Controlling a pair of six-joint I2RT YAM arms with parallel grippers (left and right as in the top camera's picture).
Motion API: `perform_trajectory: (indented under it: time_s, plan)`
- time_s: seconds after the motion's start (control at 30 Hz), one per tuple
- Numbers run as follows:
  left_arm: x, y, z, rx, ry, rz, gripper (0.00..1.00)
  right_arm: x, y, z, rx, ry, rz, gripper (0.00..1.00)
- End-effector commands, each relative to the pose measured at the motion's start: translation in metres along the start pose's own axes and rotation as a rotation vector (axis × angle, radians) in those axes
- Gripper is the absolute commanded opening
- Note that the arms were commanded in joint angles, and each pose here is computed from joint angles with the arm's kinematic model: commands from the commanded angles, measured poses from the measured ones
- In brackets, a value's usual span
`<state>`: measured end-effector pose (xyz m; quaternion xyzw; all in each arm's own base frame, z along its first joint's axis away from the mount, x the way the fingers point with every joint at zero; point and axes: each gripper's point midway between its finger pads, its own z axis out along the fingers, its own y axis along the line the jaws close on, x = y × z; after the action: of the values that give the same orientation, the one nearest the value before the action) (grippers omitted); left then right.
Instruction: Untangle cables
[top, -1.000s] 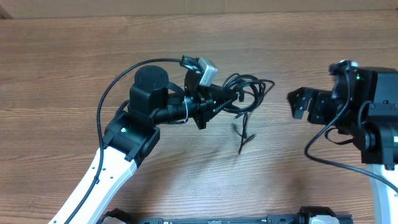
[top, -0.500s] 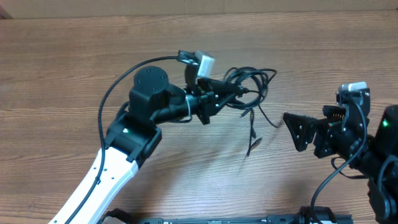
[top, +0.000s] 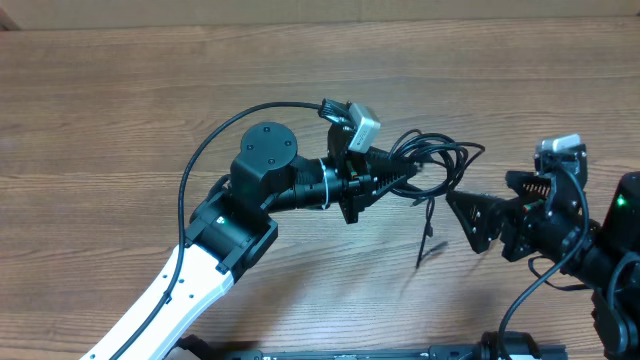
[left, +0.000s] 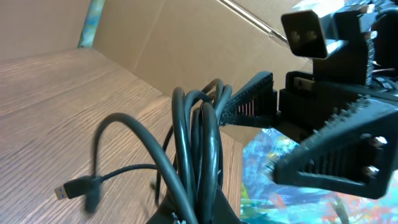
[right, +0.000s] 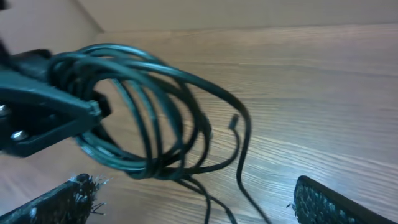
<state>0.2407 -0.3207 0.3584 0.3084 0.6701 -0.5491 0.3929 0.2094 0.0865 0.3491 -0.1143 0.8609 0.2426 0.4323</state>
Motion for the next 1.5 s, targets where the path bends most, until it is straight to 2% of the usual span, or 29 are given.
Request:
perform_trajectory:
  time_s: [0.0,0.13,0.3,0.4,0.5,0.67,0.9,1.13,1.27,1.47]
  plan:
    - [-0.001,-0.026,-0.005,0.107,0.012,0.183,0.04,-0.002,0.013,-0.002,-0.067,-0.013,-0.100,0.99]
    - [0.012,-0.037,-0.007,0.189,0.053,0.335,0.04,-0.001,0.013,-0.002,-0.067,-0.010,-0.189,0.97]
    - [0.020,-0.031,-0.008,0.175,0.072,0.465,0.04,0.005,0.013,-0.002,-0.070,0.007,-0.292,0.89]
    - [0.025,-0.018,-0.007,0.119,0.094,0.527,0.04,0.005,0.013,-0.002,-0.070,0.007,-0.321,0.89]
    - [0.027,-0.006,-0.006,0.051,0.109,0.548,0.04,0.008,0.013,-0.003,-0.072,0.015,-0.352,0.89]
    - [0.028,-0.006,-0.006,0.052,0.110,0.547,0.04,0.008,0.013,-0.003,-0.075,0.015,-0.393,0.89]
    - [0.029,-0.010,-0.006,0.075,0.112,0.551,0.04,0.008,0.042,-0.007,-0.242,-0.040,-0.547,0.89]
    - [0.032,-0.020,-0.007,0.147,0.106,0.681,0.04,0.017,0.058,-0.012,-0.341,-0.068,-0.722,0.85]
    - [0.030,-0.021,-0.007,0.153,0.093,0.761,0.04,0.029,0.061,-0.014,-0.374,-0.044,-0.768,0.82]
    - [0.023,-0.024,-0.006,0.154,0.062,0.804,0.04,0.037,0.065,-0.017,-0.404,-0.033,-0.798,0.81]
